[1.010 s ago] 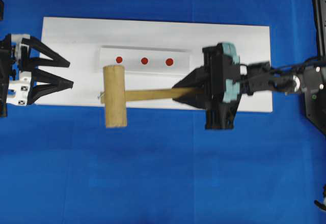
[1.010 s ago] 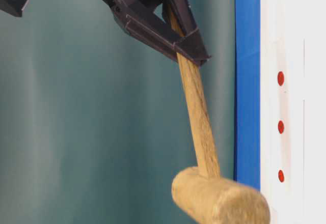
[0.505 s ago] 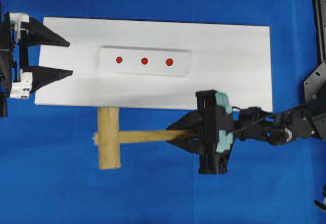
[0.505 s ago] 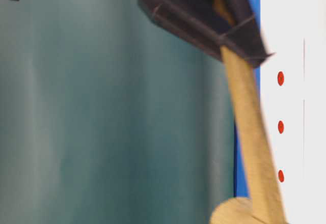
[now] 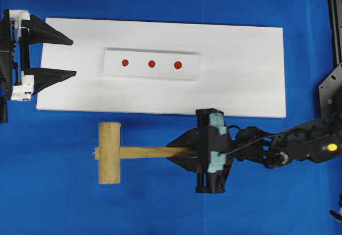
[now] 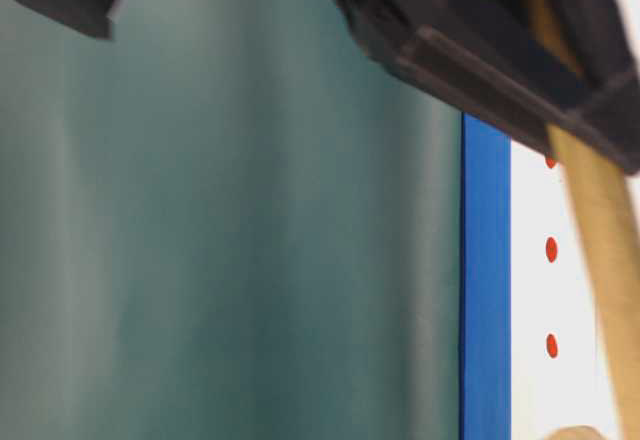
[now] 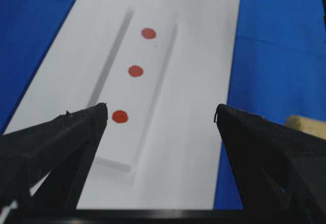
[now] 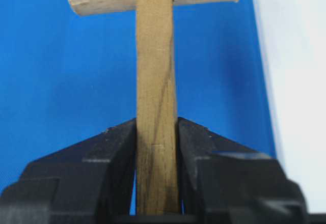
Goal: Hit the mark with a hammer.
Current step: 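Carry the mallet to the table front and release it with the right gripper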
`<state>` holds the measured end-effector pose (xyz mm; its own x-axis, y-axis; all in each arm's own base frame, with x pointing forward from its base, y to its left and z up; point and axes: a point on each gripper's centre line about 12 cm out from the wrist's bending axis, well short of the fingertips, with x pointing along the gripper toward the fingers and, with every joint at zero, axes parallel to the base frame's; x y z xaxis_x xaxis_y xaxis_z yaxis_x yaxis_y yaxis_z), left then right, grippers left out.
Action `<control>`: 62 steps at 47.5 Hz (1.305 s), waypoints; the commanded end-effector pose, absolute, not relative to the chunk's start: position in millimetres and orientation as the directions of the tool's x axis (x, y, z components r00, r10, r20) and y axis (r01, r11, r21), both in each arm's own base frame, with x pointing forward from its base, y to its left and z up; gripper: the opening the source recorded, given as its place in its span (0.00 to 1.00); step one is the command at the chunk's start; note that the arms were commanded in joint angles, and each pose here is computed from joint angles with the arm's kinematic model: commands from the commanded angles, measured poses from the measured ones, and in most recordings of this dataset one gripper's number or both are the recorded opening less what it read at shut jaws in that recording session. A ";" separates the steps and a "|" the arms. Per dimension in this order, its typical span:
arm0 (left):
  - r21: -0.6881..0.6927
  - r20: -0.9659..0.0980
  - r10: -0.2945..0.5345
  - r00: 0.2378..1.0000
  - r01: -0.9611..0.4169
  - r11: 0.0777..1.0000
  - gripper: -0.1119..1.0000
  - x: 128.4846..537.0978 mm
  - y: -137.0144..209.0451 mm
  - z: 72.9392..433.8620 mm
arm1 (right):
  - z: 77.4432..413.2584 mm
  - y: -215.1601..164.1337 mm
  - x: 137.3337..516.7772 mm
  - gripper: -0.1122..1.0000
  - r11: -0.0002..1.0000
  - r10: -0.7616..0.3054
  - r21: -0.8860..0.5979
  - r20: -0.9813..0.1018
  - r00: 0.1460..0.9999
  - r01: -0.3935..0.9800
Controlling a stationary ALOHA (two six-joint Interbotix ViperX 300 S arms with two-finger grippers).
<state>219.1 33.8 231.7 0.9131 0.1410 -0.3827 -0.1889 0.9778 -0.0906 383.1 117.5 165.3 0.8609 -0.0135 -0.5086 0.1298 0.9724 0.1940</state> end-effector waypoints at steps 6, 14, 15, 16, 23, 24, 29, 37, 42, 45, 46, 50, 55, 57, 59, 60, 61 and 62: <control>-0.093 -0.366 0.145 0.919 -0.191 0.977 0.92 219.9 34.7 235.8 | 158.5 128.0 397.7 0.18 0.965 0.007 0.229 -0.519 0.855 0.131; -0.093 -0.367 0.145 0.919 -0.191 0.977 0.92 219.3 34.6 234.9 | 140.5 128.5 400.2 0.18 0.960 -0.002 0.234 -0.552 0.834 0.157; -0.093 -0.367 0.145 0.919 -0.191 0.977 0.92 219.3 34.6 234.9 | 138.6 129.2 400.1 0.18 0.960 -0.001 0.233 -0.555 0.832 0.157; -0.093 -0.367 0.145 0.919 -0.191 0.977 0.92 219.3 34.6 234.9 | 137.9 129.2 400.1 0.18 0.959 -0.002 0.233 -0.556 0.831 0.158; -0.093 -0.368 0.145 0.918 -0.191 0.977 0.92 219.3 34.6 234.8 | 130.3 131.2 399.9 0.18 0.960 0.010 0.233 -0.577 0.817 0.153; -0.093 -0.368 0.145 0.918 -0.191 0.977 0.92 219.3 34.6 234.8 | 128.5 131.2 399.5 0.18 0.961 0.010 0.231 -0.581 0.814 0.153; -0.093 -0.368 0.145 0.918 -0.191 0.977 0.92 219.0 34.5 234.9 | 121.5 132.9 399.1 0.18 0.961 0.020 0.231 -0.600 0.800 0.149; -0.093 -0.371 0.144 0.917 -0.191 0.977 0.92 218.7 34.5 234.2 | 105.9 134.2 398.0 0.18 0.964 0.024 0.218 -0.633 0.774 0.149; -0.092 -0.374 0.144 0.916 -0.192 0.977 0.92 218.6 34.5 233.8 | 97.5 134.9 396.7 0.18 0.967 0.024 0.209 -0.649 0.761 0.148; -0.092 -0.374 0.144 0.916 -0.192 0.977 0.92 218.6 34.5 233.8 | 94.5 134.8 396.9 0.18 0.966 0.024 0.209 -0.655 0.755 0.150; -0.092 -0.374 0.144 0.916 -0.192 0.977 0.92 218.6 34.5 233.8 | 94.4 135.5 396.6 0.18 0.967 0.027 0.208 -0.656 0.754 0.146; -0.092 -0.374 0.144 0.916 -0.192 0.977 0.92 218.6 34.5 233.8 | 92.4 135.9 395.8 0.18 0.967 0.031 0.208 -0.662 0.749 0.144; -0.092 -0.377 0.144 0.915 -0.192 0.977 0.92 218.3 34.4 233.0 | 91.9 135.2 395.5 0.18 0.967 0.030 0.208 -0.664 0.748 0.146; -0.092 -0.376 0.144 0.916 -0.192 0.977 0.92 218.4 34.4 233.2 | 91.9 135.8 395.3 0.18 0.967 0.032 0.208 -0.664 0.747 0.144; -0.092 -0.376 0.144 0.916 -0.192 0.977 0.92 218.4 34.4 233.2 | 91.4 135.2 395.0 0.18 0.967 0.031 0.208 -0.665 0.746 0.145; -0.092 -0.376 0.144 0.916 -0.192 0.977 0.92 218.5 34.4 233.6 | 91.4 135.2 395.0 0.18 0.967 0.031 0.208 -0.665 0.746 0.145; -0.092 -0.377 0.144 0.915 -0.192 0.977 0.92 218.3 34.4 233.0 | 91.8 136.0 395.2 0.18 0.967 0.033 0.209 -0.664 0.747 0.143; -0.092 -0.374 0.144 0.916 -0.192 0.977 0.92 218.6 34.5 233.8 | 91.9 135.8 395.3 0.18 0.967 0.032 0.208 -0.664 0.747 0.144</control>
